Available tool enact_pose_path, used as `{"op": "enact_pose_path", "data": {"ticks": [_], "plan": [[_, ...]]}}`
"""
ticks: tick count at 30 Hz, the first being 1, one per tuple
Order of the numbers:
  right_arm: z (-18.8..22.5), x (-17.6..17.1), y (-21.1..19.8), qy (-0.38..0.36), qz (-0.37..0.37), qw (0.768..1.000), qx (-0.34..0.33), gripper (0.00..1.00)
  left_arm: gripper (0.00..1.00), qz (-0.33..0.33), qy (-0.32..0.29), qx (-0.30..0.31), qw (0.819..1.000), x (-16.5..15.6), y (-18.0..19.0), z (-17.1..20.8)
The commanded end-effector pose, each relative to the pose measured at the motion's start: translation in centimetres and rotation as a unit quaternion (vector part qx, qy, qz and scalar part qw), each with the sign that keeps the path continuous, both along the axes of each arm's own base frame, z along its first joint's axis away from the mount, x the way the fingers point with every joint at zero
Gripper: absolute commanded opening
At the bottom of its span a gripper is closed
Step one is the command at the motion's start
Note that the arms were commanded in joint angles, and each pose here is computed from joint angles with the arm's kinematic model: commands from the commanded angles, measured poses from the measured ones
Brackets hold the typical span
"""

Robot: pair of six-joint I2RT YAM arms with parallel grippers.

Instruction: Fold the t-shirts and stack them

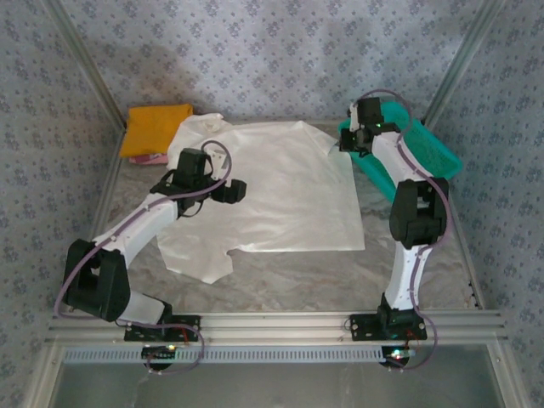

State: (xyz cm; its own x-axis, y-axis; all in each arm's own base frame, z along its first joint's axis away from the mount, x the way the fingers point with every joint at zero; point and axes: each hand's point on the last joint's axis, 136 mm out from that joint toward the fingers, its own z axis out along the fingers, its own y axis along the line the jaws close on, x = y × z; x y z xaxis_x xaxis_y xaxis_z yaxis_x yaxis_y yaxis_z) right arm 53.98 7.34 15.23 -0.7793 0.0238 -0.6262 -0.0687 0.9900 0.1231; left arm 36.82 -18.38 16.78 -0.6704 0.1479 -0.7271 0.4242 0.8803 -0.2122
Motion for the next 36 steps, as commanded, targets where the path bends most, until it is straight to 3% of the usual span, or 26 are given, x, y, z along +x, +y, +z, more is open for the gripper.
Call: {"op": "enact_pose_path", "data": {"ticks": [1, 7, 13, 21, 25, 29, 30, 32, 35, 36], "plan": [[-2.6, 1.6, -1.5, 0.02, -0.047, 0.999, 0.011, 0.0, 0.98, 0.006, -0.041, -0.039, 0.998, 0.9, -0.7, 2.1], [-5.6, 4.0, -2.9, 0.058, -0.065, 0.996, 0.015, 0.0, 0.98, 0.004, -0.037, -0.028, 0.999, 0.3, -0.5, 1.4], [-6.8, 8.0, -5.8, 0.042, -0.102, 0.993, 0.041, 0.0, 0.98, 0.0, -0.038, -0.018, 0.999, 0.2, -0.3, 1.5], [-4.0, 12.7, -8.5, -0.045, -0.173, 0.983, 0.051, 0.0, 0.98, 0.0, -0.045, -0.024, 0.999, 0.7, -0.7, 2.4], [-1.4, 13.9, -8.4, -0.07, -0.16, 0.98, 0.095, 0.0, 0.98, 0.007, -0.033, -0.019, 0.999, 0.9, -0.7, 1.6], [3.9, 10.9, -4.2, -0.064, -0.087, 0.98, 0.165, 0.08, 0.98, 0.046, -0.014, -0.007, 0.999, 0.7, 0.5, -0.5], [4.9, 9.6, -3.0, -0.063, -0.066, 0.981, 0.172, 0.0, 0.96, 0.064, -0.005, -0.003, 0.998, 0.6, 1.1, -1.4], [6.5, 6.0, -0.4, -0.069, -0.036, 0.982, 0.171, 0.0, 0.9, 0.095, 0.014, -0.01, 0.995, 0.5, 2.2, -2.8], [6.1, 0.0, 2.6, -0.075, -0.02, 0.988, 0.136, 0.0, 0.69, 0.156, 0.046, -0.027, 0.986, 0.4, 4.7, -5.0], [5.3, -2.0, 3.4, -0.065, -0.017, 0.99, 0.125, 0.0, 0.56, 0.176, 0.063, -0.031, 0.982, 0.5, 5.6, -5.9]]}}
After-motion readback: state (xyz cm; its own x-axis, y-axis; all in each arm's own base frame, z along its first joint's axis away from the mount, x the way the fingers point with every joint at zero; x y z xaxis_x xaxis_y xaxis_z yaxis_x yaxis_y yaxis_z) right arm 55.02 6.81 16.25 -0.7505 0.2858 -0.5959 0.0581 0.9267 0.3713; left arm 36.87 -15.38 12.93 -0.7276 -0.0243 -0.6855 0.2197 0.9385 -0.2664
